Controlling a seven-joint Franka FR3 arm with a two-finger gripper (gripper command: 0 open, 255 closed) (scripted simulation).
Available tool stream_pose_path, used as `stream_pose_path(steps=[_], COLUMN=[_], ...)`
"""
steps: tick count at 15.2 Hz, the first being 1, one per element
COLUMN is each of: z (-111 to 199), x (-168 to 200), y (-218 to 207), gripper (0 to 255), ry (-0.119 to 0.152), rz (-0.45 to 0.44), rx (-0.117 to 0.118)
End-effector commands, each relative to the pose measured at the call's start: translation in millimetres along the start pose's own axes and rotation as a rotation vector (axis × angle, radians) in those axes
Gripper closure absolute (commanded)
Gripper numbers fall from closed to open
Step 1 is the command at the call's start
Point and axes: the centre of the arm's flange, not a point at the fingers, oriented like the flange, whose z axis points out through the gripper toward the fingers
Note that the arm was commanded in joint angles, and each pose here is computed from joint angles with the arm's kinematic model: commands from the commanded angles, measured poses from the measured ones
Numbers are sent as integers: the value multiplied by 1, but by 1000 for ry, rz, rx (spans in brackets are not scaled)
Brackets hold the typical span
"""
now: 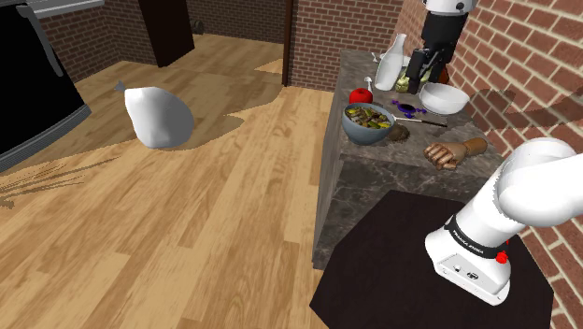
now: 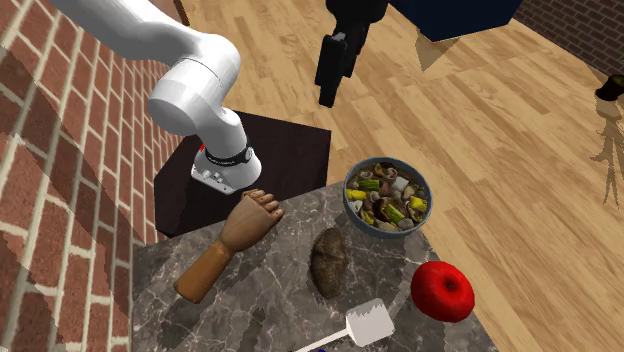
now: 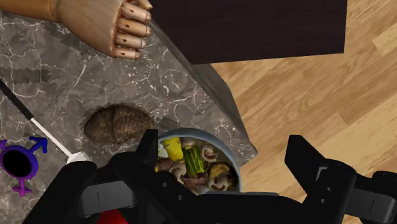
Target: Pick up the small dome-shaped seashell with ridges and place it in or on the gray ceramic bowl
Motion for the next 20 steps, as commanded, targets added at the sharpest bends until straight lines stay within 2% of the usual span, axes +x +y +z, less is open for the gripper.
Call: stream_pose_path(steps=[1,11,20], z=[0,84,162], x=[0,80,125], y=[0,73,157], gripper=[0,0,0], ry=[0,-35,-66], rz=[0,341,649], rx=[0,25,48])
